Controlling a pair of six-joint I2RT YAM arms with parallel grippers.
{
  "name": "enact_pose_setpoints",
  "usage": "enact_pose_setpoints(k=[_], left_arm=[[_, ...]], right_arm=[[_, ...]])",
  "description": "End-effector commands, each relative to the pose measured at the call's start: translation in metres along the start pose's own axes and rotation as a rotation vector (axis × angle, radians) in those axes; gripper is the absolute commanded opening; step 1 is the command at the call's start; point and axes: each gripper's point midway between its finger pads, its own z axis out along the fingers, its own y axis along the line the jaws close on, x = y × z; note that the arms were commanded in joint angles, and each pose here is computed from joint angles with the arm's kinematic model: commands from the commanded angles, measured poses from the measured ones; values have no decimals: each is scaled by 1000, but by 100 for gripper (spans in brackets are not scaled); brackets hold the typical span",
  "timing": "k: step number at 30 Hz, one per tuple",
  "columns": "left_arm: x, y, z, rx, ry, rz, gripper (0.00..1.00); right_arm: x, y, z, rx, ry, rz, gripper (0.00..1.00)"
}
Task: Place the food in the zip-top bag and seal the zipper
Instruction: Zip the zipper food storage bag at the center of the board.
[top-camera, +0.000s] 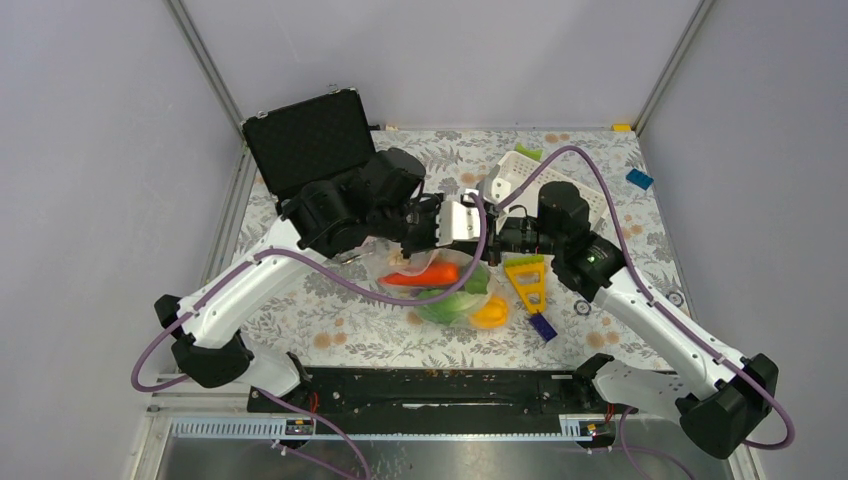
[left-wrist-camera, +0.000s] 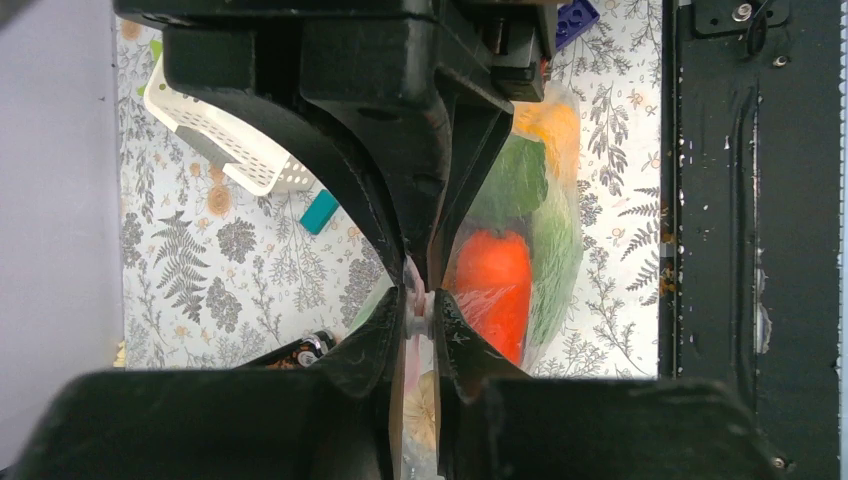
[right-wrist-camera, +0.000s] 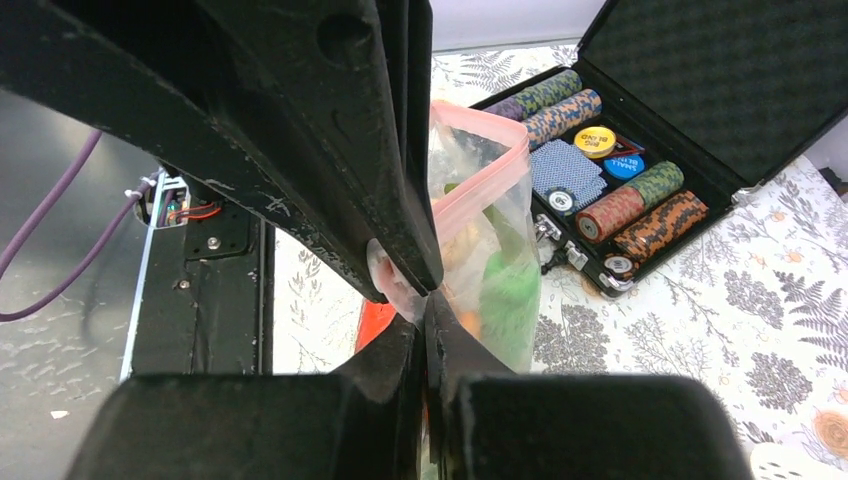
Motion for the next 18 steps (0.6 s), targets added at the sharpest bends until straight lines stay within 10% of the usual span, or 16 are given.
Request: enact_pose_setpoints(k=[1,18], left_arm=[[16,-1,-4,-17,57,40,0],[66,7,6,-88,206,-7,15]], right_arm=[[-37,-7,-10,76,-99,-122,0],[-60,-11,-32,230,-324,-100,0]])
